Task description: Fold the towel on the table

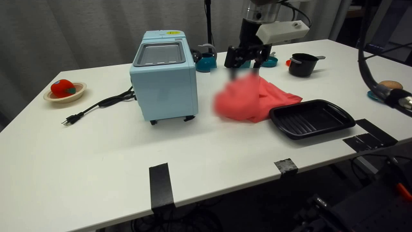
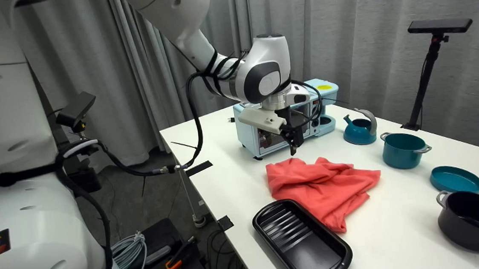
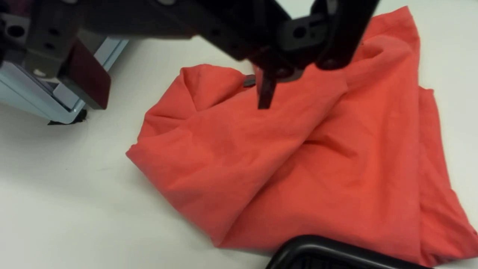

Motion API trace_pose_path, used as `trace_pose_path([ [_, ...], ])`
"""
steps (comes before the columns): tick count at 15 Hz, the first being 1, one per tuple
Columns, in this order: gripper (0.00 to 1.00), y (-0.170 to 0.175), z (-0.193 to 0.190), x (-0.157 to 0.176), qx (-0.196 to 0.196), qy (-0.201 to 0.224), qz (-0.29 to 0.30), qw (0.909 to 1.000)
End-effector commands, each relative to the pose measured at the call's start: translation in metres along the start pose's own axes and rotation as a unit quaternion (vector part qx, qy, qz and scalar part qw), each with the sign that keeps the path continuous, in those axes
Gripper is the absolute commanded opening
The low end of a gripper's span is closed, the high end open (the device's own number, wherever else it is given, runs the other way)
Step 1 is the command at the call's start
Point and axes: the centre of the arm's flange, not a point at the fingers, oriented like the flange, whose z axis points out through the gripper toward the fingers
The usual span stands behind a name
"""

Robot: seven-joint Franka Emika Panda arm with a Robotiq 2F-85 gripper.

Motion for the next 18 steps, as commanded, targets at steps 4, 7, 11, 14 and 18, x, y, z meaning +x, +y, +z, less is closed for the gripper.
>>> trace_pose_path([
  [4, 1.00, -0.023, 0.072, 0.046, 0.006, -0.018, -0.013, 0.9997],
  [7, 1.00, -0.028, 0.099, 0.051, 0.008, -0.034, -0.019, 0.9992],
  [11, 1.00, -0.032, 0.129, 0.051, 0.012, -0.059, -0.022, 0.9979],
  [14, 1.00, -0.032, 0.144, 0.049, 0.010, -0.074, -0.025, 0.9969],
  [18, 0.68, -0.035, 0.140, 0.054, 0.010, -0.067, -0.024, 0.9974],
])
